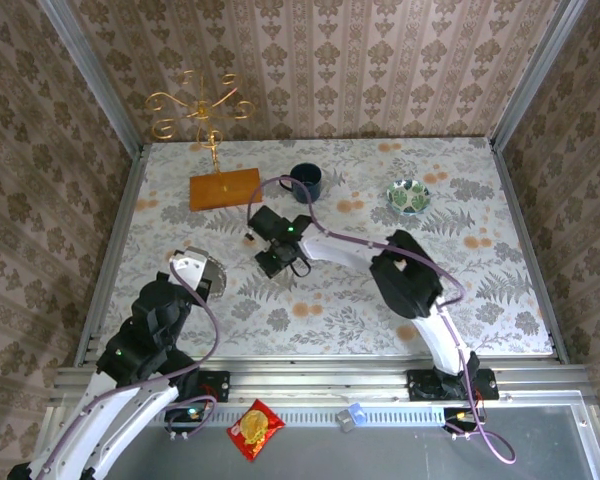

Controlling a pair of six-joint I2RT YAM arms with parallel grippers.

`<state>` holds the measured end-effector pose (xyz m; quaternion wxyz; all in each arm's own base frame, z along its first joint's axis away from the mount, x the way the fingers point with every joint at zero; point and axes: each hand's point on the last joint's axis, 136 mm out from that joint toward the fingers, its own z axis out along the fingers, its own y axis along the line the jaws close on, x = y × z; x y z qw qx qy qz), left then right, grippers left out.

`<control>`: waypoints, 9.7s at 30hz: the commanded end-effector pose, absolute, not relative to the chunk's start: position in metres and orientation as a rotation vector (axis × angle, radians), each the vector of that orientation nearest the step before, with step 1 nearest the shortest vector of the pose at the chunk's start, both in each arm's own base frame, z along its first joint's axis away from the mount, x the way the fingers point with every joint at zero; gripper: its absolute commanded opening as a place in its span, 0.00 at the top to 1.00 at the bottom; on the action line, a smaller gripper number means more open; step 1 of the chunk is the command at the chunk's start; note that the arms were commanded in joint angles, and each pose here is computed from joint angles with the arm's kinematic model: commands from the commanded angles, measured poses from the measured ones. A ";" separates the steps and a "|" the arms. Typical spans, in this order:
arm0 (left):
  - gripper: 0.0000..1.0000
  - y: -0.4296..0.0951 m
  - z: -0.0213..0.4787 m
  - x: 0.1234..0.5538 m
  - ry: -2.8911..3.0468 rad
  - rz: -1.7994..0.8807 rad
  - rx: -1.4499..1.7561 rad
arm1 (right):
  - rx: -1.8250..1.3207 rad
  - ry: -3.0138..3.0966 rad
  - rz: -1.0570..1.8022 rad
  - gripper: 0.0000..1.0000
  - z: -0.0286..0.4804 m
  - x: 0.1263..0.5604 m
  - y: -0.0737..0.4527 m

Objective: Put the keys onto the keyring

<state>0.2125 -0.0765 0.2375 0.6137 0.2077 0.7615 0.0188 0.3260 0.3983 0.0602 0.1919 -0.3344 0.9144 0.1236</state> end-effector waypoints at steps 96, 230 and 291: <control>1.00 -0.285 0.226 0.156 1.460 -0.812 1.385 | -1.088 1.960 0.707 1.00 0.222 0.235 0.310; 1.00 -0.276 0.211 0.162 1.325 -0.650 1.284 | -1.688 1.413 0.622 0.89 0.204 0.204 0.328; 1.00 -0.282 0.211 0.149 1.260 -0.727 1.333 | -1.583 1.655 0.660 1.00 0.184 0.218 0.306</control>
